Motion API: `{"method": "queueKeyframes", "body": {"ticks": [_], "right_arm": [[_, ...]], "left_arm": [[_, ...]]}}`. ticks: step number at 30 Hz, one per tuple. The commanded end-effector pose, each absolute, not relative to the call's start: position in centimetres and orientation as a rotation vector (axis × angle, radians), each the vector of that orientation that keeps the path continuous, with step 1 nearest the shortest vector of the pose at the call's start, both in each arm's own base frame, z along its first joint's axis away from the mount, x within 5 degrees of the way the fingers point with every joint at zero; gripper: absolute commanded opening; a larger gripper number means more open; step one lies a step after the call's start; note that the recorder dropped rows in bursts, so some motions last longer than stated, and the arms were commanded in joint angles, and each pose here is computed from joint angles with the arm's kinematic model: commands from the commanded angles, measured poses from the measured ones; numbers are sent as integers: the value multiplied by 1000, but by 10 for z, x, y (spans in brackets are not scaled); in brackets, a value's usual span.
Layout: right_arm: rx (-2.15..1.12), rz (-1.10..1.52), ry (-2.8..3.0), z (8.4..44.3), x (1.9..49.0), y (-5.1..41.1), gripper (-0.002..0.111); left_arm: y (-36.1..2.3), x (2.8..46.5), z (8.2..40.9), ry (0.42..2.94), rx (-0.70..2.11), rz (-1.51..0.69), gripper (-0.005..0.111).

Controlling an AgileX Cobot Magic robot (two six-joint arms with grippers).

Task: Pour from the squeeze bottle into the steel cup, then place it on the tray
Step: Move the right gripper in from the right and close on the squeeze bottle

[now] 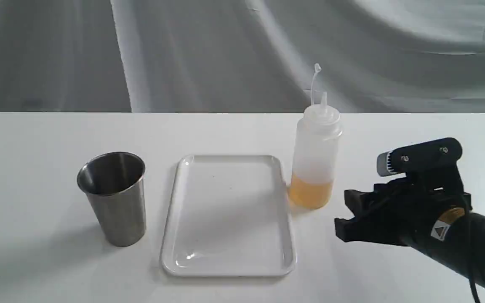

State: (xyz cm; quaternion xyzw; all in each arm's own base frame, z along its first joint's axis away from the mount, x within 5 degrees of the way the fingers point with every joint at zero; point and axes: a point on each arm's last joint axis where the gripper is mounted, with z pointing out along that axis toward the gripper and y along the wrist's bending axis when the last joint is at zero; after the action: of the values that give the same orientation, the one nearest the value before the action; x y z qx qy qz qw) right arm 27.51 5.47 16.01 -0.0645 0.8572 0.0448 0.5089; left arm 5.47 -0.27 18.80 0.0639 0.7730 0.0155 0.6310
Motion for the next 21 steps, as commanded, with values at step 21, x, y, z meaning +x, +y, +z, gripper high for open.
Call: {"method": "queueKeyframes", "body": {"ticks": [21], "right_arm": [[-140, 109, 2043, 138, 303, 61, 89]], "left_arm": [[-3, 55, 187, 1762, 147, 32, 8]]}}
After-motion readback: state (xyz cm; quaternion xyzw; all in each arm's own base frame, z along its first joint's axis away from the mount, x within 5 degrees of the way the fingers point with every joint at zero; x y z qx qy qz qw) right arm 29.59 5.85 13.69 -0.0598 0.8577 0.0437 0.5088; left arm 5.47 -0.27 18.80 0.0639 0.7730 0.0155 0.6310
